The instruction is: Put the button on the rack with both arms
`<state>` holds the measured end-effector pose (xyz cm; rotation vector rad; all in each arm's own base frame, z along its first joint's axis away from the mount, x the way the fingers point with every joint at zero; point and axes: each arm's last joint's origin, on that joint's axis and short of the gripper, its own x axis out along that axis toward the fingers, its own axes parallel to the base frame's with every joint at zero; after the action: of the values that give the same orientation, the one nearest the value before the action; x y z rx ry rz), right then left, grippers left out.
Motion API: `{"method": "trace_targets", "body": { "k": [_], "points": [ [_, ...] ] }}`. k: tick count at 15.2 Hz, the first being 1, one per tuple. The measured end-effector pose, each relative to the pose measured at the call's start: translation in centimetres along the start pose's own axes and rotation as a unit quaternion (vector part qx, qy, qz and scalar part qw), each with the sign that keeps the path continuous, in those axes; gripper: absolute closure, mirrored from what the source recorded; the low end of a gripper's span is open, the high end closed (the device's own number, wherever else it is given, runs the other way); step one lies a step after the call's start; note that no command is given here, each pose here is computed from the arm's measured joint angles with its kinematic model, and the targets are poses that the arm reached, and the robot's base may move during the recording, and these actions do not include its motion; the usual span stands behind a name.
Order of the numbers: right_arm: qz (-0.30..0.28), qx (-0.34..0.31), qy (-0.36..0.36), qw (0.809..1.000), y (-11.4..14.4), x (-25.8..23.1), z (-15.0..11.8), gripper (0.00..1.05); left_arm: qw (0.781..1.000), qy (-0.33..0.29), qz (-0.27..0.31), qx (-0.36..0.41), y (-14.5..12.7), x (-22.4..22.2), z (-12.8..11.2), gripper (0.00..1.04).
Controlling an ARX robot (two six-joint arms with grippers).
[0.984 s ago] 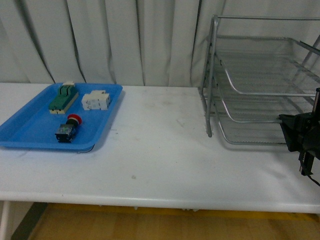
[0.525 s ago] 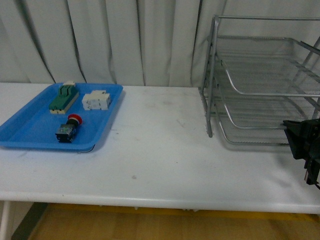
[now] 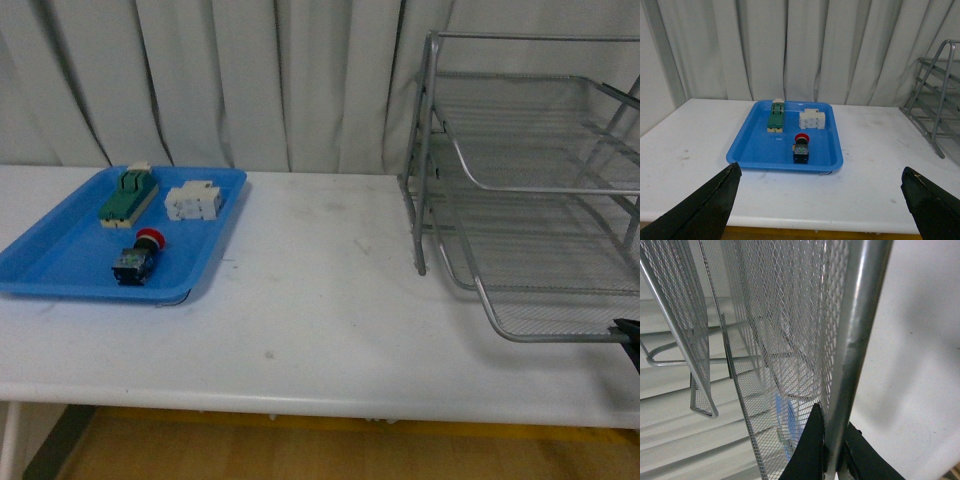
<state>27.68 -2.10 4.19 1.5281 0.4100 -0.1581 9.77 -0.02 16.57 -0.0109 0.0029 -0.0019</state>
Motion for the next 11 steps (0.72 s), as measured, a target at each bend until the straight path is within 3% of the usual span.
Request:
{"method": "trace_targets", "body": {
  "k": [2, 3, 11],
  "points": [
    [-0.001, 0.002, 0.002, 1.000, 0.0, -0.4, 0.2, 1.01, 1.000, 0.000, 0.000, 0.000, 0.0, 0.0, 0.0, 0.07],
    [-0.002, 0.000, 0.002, 1.000, -0.1, -0.4, 0.2, 0.96, 1.000, 0.000, 0.000, 0.000, 0.0, 0.0, 0.0, 0.07],
    [-0.025, 0.007, -0.025, 0.999, -0.4, -3.6, 0.6, 0.04, 1.000, 0.000, 0.000, 0.000, 0.0, 0.0, 0.0, 0.07]
  ]
}}
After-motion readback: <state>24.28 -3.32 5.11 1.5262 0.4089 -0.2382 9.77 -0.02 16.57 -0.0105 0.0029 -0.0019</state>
